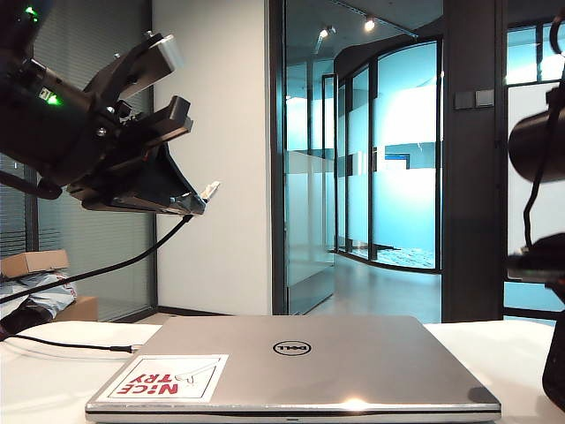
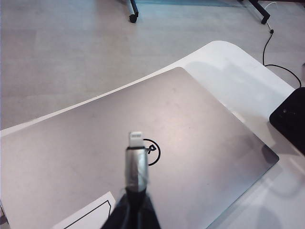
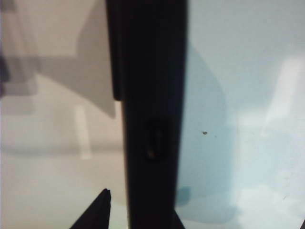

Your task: Pick up the charging cable and the phone, plug the charging cable into the charging port on the phone, and finally place them back on the table.

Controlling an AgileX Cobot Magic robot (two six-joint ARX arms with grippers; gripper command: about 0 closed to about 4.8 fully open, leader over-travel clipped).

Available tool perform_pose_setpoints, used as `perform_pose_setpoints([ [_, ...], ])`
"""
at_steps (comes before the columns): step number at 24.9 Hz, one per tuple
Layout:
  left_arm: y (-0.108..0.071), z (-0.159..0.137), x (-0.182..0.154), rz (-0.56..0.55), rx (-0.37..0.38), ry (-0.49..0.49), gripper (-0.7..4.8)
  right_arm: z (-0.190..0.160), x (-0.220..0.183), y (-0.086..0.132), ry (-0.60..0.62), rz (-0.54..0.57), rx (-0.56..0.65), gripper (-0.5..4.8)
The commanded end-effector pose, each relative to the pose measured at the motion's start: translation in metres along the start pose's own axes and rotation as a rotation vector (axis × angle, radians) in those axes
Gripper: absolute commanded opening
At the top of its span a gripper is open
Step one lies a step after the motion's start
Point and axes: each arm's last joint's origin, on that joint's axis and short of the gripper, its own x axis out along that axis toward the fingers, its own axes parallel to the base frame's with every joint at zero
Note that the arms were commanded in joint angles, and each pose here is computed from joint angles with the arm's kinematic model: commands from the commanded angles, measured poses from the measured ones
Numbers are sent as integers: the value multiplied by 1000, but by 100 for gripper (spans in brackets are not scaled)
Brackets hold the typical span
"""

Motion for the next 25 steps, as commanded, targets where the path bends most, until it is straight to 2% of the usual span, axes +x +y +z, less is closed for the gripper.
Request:
perform_pose_setpoints([
  [1, 0, 3, 0, -4, -1, -18, -7, 1, 2, 0, 13, 1, -2, -4],
  [6, -7, 1, 0, -28, -14, -2, -7, 6, -5, 3, 0, 36, -2, -6],
  [9, -21, -6, 2, -78, -53, 52, -7, 14, -16, 8, -22, 139, -7, -6],
  [13, -30, -13, 6, -110, -61, 95, -7, 21, -21, 13, -71, 268, -21, -6],
  [16, -33, -19, 9, -117, -66, 126, -7, 26, -23, 17, -103, 368, -34, -6],
  [19, -34, -22, 11, -115, -109, 149, -7, 35, -27, 22, -171, 520, -36, -6],
  [25, -38, -24, 11, -132, -101, 160, -7, 51, -36, 30, -306, 703, -26, -5],
])
